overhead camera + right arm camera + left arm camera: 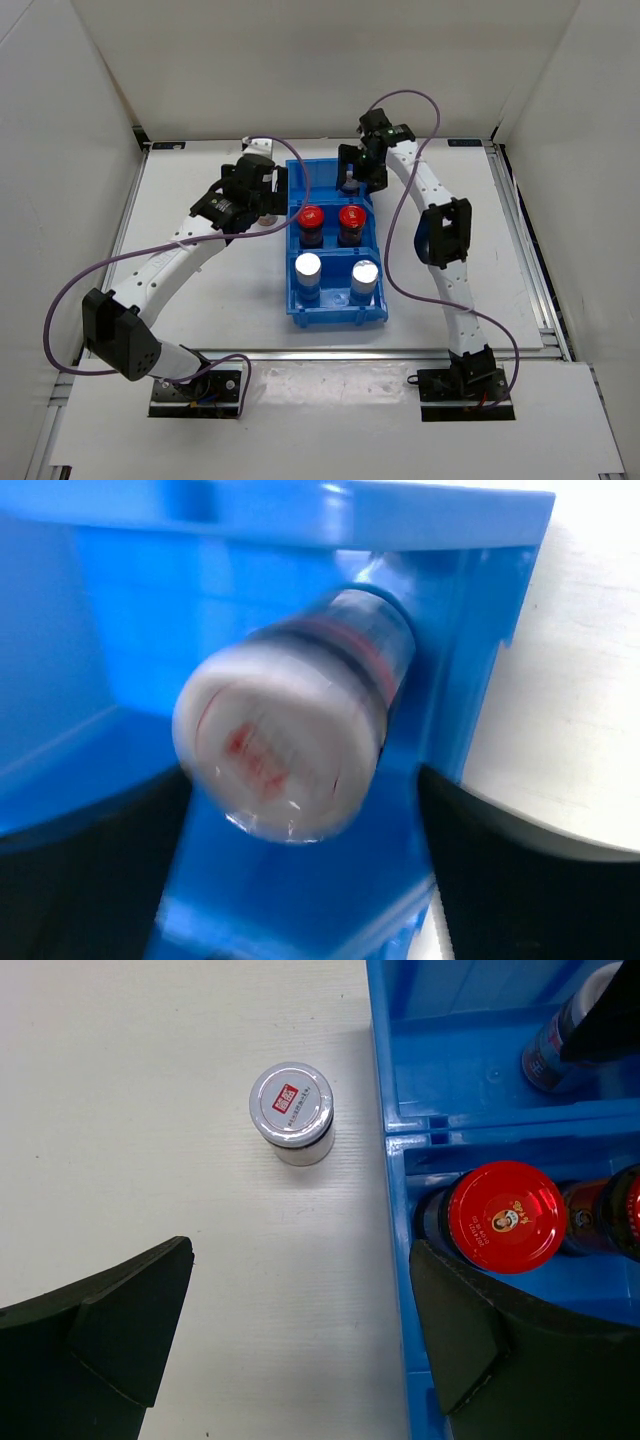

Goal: Organize the condiment bottles

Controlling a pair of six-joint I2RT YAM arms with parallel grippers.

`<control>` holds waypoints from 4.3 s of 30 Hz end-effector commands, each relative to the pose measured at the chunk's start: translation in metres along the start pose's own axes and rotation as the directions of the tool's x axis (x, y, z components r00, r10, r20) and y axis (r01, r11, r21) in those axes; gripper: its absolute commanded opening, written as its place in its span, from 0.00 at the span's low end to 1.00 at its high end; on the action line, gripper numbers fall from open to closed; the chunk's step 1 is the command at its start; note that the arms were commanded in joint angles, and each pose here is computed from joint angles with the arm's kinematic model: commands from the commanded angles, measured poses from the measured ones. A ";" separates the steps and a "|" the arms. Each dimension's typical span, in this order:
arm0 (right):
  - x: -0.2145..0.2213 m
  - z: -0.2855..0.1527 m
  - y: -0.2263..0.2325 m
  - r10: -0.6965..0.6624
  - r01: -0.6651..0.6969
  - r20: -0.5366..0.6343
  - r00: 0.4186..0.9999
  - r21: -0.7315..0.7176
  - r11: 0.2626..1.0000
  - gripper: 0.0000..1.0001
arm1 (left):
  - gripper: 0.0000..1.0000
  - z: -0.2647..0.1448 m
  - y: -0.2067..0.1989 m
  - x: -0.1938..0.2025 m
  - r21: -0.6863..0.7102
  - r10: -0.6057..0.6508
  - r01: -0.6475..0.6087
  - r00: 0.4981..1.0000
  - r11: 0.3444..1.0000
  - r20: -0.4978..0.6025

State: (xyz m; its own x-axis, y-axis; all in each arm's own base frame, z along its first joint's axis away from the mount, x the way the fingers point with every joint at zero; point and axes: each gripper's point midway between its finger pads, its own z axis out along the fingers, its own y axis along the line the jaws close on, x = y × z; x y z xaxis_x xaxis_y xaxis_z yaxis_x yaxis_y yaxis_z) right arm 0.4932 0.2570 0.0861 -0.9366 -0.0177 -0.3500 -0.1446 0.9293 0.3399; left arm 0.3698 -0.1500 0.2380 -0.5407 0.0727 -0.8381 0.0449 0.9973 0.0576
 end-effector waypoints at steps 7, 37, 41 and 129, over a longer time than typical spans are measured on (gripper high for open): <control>-0.034 -0.132 0.032 0.047 -0.031 0.198 0.979 -0.080 0.996 1.00 | 1.00 -0.006 0.009 -0.025 -0.034 -0.041 0.044 0.994 0.998 0.102; 0.007 -0.257 0.002 0.045 0.001 0.273 0.961 -0.166 0.986 1.00 | 1.00 0.180 0.023 0.006 0.041 -0.190 0.197 0.972 0.980 -0.139; 0.007 -0.257 0.002 0.045 0.001 0.273 0.961 -0.166 0.986 1.00 | 0.99 0.181 0.014 0.015 0.083 -0.196 0.213 0.965 0.974 -0.173; 0.044 -0.299 -0.041 0.106 -0.100 0.308 0.946 -0.034 0.994 1.00 | 1.00 0.082 -0.076 -0.143 0.397 -0.247 0.168 0.956 0.902 0.157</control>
State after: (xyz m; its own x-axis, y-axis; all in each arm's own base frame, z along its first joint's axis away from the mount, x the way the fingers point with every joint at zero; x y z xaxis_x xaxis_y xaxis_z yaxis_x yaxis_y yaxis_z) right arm 0.3714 0.1131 0.3005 -0.8333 0.1819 -0.5221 -0.0569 0.9111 0.4083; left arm 0.5263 -0.2537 0.2159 -0.5529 -0.1360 -0.8221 0.2596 0.9094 -0.3251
